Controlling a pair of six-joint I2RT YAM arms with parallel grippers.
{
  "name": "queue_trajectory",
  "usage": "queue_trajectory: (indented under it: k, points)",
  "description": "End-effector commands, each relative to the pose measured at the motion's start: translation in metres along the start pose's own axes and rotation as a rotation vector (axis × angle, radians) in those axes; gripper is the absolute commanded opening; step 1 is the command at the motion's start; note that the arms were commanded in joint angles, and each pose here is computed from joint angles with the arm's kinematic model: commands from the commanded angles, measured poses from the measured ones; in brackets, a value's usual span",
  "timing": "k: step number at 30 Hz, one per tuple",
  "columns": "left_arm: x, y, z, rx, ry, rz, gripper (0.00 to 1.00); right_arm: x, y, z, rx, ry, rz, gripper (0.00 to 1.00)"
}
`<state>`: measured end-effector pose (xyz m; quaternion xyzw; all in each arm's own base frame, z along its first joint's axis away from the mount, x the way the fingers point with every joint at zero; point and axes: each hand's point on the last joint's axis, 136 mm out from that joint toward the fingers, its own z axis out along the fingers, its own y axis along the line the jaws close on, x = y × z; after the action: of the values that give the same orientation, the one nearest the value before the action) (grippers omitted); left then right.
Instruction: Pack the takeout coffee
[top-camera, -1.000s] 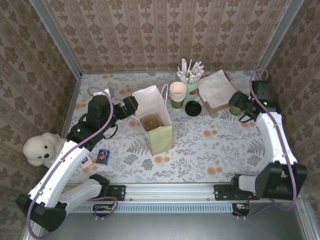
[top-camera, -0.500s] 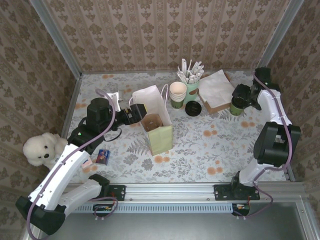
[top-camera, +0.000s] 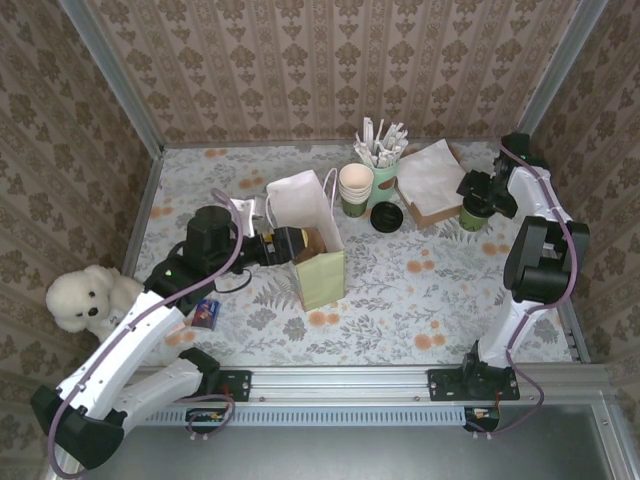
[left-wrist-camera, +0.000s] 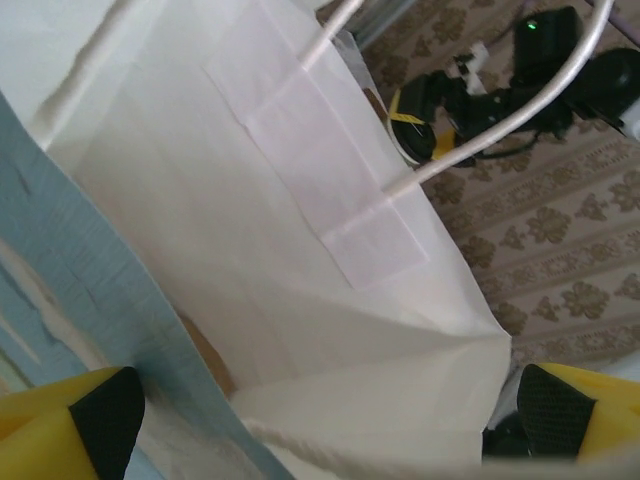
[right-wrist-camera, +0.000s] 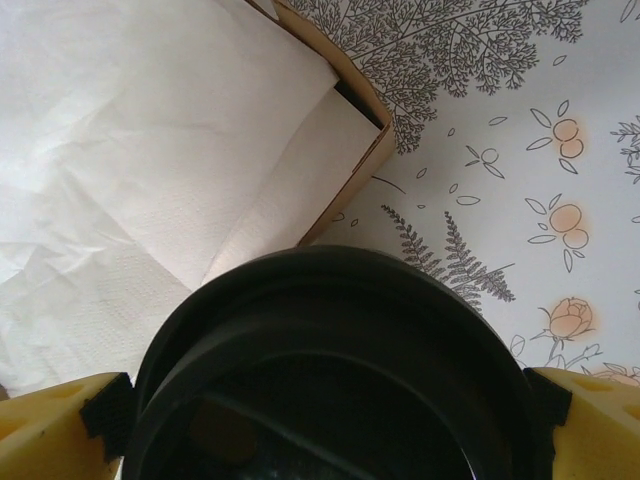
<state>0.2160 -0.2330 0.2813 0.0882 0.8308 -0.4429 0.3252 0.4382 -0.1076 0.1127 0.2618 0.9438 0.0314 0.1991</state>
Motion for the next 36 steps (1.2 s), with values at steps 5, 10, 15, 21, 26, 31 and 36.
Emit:
queue_trajectory:
  k: [5, 10, 15, 21, 26, 31, 36]
  points:
    - [0.009, -0.011, 0.011, 0.040, 0.060, 0.035, 1.00, 0.002, -0.003, 0.009, 0.020, 0.037, -0.011, 1.00]
    - [0.005, -0.003, 0.005, -0.034, 0.051, 0.061, 1.00, 0.004, -0.005, 0.012, 0.034, 0.049, -0.009, 0.96]
    - [-0.004, 0.009, -0.015, -0.111, -0.029, 0.099, 1.00, 0.008, -0.006, 0.004, 0.035, 0.051, 0.005, 0.92]
    - [0.008, 0.007, -0.033, -0.091, 0.057, 0.185, 1.00, 0.033, -0.008, -0.012, 0.054, 0.043, 0.018, 0.89]
    - [0.017, -0.007, -0.035, 0.003, 0.123, 0.242, 1.00, 0.073, -0.001, -0.032, 0.045, 0.024, 0.036, 0.89]
    - [0.002, -0.013, -0.042, 0.034, 0.041, 0.293, 1.00, 0.129, 0.026, -0.047, 0.008, 0.039, -0.025, 0.89]
    - [-0.022, 0.013, -0.049, -0.135, -0.079, 0.265, 1.00, 0.175, 0.056, -0.060, -0.030, 0.048, -0.087, 0.88]
